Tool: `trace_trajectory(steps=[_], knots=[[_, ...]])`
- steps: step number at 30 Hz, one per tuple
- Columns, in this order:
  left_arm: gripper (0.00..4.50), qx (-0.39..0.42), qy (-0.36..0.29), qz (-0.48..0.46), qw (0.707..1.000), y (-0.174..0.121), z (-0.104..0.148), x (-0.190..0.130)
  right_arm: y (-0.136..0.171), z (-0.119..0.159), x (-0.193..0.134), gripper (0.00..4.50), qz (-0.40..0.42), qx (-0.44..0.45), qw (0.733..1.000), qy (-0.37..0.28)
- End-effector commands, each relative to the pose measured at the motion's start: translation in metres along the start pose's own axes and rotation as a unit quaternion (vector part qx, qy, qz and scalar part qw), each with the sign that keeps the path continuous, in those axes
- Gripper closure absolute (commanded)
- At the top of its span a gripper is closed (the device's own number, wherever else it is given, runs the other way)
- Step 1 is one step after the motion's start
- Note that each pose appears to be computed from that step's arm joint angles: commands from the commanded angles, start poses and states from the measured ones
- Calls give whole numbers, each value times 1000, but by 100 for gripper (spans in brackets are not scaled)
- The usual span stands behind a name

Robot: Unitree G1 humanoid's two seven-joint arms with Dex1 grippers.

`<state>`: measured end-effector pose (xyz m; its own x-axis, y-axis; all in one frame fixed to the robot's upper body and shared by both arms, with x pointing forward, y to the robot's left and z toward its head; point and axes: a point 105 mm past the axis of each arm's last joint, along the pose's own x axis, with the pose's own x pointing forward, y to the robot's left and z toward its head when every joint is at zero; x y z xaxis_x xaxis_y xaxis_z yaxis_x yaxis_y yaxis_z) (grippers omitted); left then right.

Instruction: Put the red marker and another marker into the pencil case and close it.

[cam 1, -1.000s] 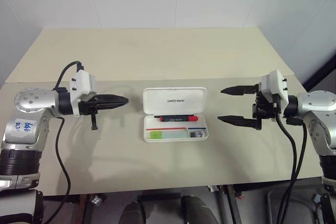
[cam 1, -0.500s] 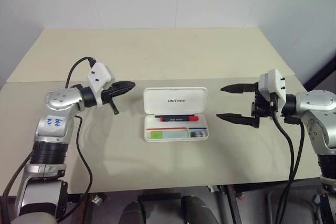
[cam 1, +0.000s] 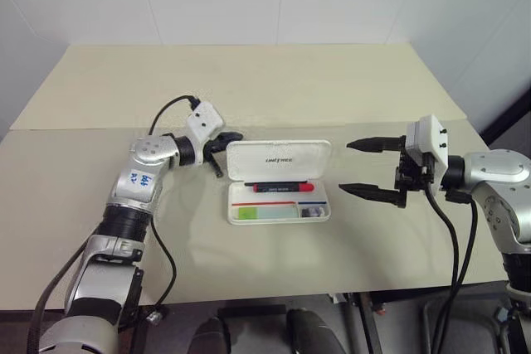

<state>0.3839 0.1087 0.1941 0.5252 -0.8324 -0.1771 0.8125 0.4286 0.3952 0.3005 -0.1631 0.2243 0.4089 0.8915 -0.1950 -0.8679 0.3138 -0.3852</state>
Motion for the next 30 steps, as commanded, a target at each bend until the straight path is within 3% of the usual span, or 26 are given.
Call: trace_trajectory(steps=[1,4,8,12,17,24,30], knots=[[447,39,-54,-70,995,-22,25,-8,-2,11,-7,0,-15,-16,1000,-14],[447,48,-59,-127,989,-41,23,-19,0,9,-6,0,-15,-12,1000,-15],[447,89,28,-208,974,-67,-5,-30,0,8,-2,0,-15,-9,1000,-21],[447,72,83,-195,975,-72,-25,-25,0,8,0,0,-17,-8,1000,-25],[447,49,103,-181,977,-85,-36,-14,3,8,1,0,-21,-5,999,-30],[447,30,94,-213,972,-108,-31,-10,7,6,0,0,-30,3,999,-31],[447,43,38,-180,982,-92,-9,-9,6,3,-1,0,-34,9,999,-32]])
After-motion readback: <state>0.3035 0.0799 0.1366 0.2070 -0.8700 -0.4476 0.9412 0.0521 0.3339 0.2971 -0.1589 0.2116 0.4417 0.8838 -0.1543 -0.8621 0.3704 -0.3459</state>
